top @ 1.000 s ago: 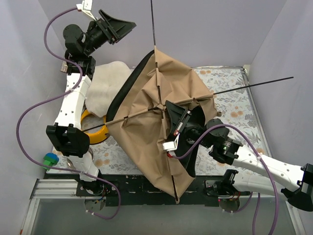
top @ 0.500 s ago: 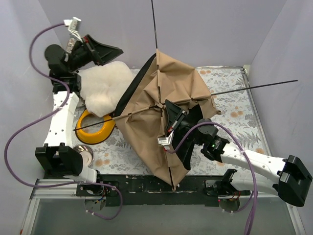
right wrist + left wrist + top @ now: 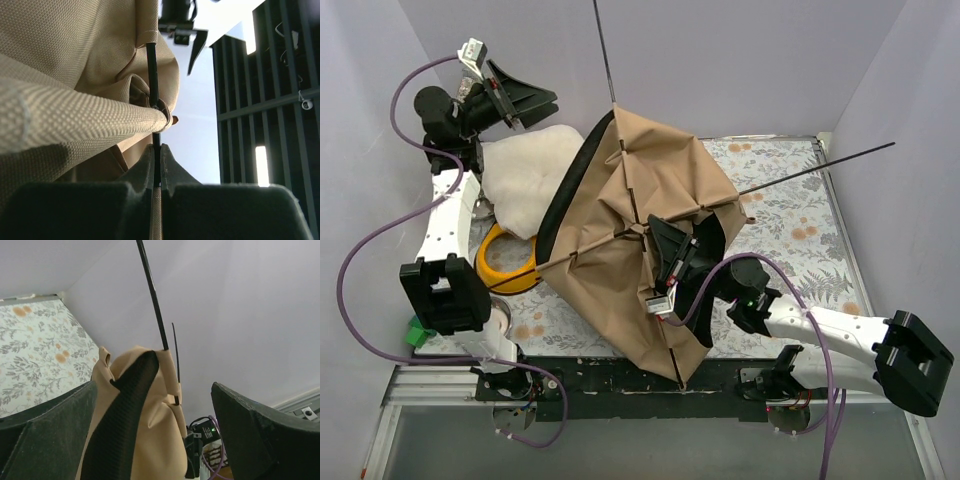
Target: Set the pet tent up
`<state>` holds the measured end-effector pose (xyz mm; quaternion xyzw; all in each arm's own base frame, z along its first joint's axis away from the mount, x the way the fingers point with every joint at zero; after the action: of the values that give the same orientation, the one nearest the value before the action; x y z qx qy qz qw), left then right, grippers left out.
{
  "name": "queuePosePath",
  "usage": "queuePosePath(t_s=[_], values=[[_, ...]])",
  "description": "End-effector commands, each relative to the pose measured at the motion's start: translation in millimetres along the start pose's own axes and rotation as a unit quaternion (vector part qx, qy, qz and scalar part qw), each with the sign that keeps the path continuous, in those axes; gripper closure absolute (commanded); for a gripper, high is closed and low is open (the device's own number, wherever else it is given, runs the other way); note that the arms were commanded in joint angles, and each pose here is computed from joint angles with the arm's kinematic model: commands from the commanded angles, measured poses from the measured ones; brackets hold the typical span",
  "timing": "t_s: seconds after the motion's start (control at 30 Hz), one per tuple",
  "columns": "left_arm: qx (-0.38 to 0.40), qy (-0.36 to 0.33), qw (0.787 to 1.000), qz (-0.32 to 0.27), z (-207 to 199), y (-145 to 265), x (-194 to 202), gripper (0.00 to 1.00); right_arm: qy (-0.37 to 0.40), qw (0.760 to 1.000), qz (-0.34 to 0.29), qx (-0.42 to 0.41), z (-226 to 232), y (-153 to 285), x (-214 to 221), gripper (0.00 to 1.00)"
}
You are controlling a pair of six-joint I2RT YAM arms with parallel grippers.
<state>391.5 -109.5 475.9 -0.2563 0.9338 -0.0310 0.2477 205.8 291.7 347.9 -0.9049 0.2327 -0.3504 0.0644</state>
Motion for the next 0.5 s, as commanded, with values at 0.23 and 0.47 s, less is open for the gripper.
queuePosePath(t_s=[0.23, 0.47], values=[[0.065, 0.010, 0.996, 0.064, -28.0, -60.3, 37.5, 0.02, 0.082, 0.990, -0.022, 0.116, -60.7, -7.3, -14.4, 0.95], [0.098, -0.037, 0.990, 0.096, -43.3, -61.3, 47.6, 0.56, 0.081, 0.991, -0.016, 0.106, -56.6, -6.6, -17.3, 0.91]])
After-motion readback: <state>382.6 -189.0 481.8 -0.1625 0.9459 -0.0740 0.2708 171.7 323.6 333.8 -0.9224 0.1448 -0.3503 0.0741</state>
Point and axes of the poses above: each gripper's point midway between its finger pads, its own y axis back along the fingers, its own z axis along the line the jaws close on, x = y × z, the point moved 2 cm from there along y, back along the fingers, and after that the axes turned 13 degrees about y, right-handed, at the moved point
